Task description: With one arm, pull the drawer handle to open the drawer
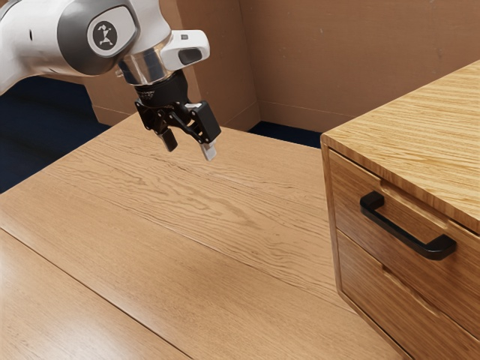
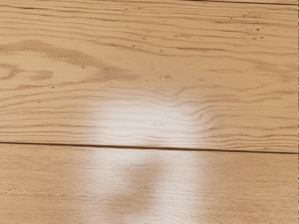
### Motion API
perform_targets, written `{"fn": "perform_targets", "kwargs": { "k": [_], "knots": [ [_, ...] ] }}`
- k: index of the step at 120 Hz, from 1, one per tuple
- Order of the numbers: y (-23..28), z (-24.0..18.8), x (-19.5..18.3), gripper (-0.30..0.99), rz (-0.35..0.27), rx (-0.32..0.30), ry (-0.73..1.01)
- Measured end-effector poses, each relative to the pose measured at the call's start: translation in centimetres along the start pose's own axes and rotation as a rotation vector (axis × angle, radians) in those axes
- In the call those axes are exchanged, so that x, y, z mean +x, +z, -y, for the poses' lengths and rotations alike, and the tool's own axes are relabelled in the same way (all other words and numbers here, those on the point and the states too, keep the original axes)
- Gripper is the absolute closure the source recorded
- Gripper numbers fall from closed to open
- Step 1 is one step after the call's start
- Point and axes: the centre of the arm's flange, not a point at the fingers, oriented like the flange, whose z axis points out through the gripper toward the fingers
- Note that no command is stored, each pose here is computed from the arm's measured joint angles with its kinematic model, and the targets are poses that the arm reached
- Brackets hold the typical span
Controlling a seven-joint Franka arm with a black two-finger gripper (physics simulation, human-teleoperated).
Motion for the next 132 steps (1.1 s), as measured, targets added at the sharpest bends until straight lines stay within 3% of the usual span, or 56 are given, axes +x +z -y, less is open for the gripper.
{"fn": "perform_targets", "kwargs": {
  "k": [41,48,55,64,77,86,97,115,132],
  "knots": [
    [0.0,1.1,0.0,0.0,-0.001,-0.03,-0.024],
    [-3.2,1.0,-0.5,0.0,-0.05,-0.02,-0.017],
    [-12.3,0.7,-4.9,0.0,-0.186,-0.031,0.035],
    [-20.8,0.7,-12.4,0.0,-0.311,-0.086,0.199],
    [-23.5,-1.5,-17.3,0.0,-0.328,-0.158,0.532],
    [-24.3,-8.4,-20.0,0.0,-0.355,-0.115,0.848],
    [-22.7,-13.0,-18.7,0.0,-0.344,-0.063,1.086],
    [-19.1,-16.4,-14.6,0.0,-0.319,-0.055,1.336],
    [-16.4,-20.5,-16.1,0.0,-0.33,-0.007,1.553]
  ]
}}
